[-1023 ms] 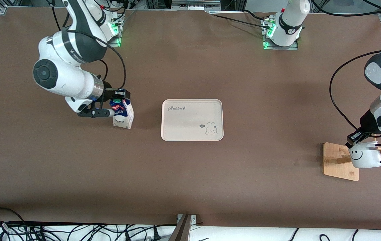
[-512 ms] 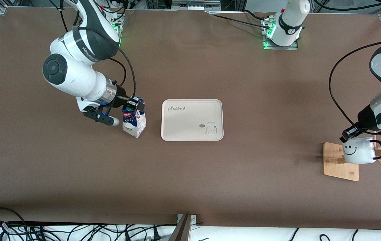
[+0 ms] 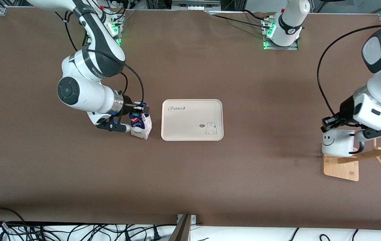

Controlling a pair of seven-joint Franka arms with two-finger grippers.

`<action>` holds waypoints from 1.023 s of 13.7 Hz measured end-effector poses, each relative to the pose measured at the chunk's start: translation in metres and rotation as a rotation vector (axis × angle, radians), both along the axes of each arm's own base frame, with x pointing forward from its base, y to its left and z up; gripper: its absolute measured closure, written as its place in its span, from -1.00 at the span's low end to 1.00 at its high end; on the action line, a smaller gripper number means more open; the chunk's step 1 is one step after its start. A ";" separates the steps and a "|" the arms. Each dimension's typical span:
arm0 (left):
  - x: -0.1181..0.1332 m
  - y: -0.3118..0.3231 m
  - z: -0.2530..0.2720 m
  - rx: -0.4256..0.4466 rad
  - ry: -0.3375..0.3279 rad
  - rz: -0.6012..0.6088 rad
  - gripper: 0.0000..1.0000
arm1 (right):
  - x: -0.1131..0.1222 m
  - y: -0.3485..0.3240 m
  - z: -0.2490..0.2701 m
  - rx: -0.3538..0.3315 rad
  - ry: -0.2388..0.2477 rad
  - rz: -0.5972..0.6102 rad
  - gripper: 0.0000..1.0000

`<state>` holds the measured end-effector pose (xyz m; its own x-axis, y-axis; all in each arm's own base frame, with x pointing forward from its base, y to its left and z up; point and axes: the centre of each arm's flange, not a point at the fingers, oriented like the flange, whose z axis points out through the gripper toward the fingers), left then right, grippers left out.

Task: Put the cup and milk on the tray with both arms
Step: 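Lower the carton onto the tray with the right gripper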

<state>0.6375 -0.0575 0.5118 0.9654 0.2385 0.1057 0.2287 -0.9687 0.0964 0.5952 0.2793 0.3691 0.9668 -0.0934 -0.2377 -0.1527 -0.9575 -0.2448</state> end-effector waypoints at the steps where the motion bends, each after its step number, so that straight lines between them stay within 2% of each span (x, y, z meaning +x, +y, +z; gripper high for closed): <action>1: 0.000 -0.016 0.005 0.020 0.002 -0.031 0.85 | 0.000 0.001 -0.002 0.007 -0.008 0.036 0.51; 6: 0.010 -0.032 -0.002 0.042 0.015 -0.064 0.85 | -0.001 0.024 0.012 0.045 -0.043 0.110 0.51; 9: 0.007 -0.060 -0.010 0.095 0.066 -0.124 0.85 | -0.012 0.054 0.003 0.046 -0.037 0.168 0.51; 12: 0.013 -0.067 -0.009 0.105 0.130 -0.136 0.85 | -0.025 0.083 -0.013 0.035 -0.033 0.220 0.51; 14: 0.019 -0.063 -0.011 0.104 0.140 -0.128 0.85 | -0.027 0.092 -0.011 0.040 -0.041 0.232 0.51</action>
<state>0.6565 -0.1203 0.5012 0.9941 0.1076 -0.0140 0.1072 -0.9938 -0.0297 0.5681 0.3713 0.3582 0.9702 0.1415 -0.1965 0.0816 -0.9550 -0.2851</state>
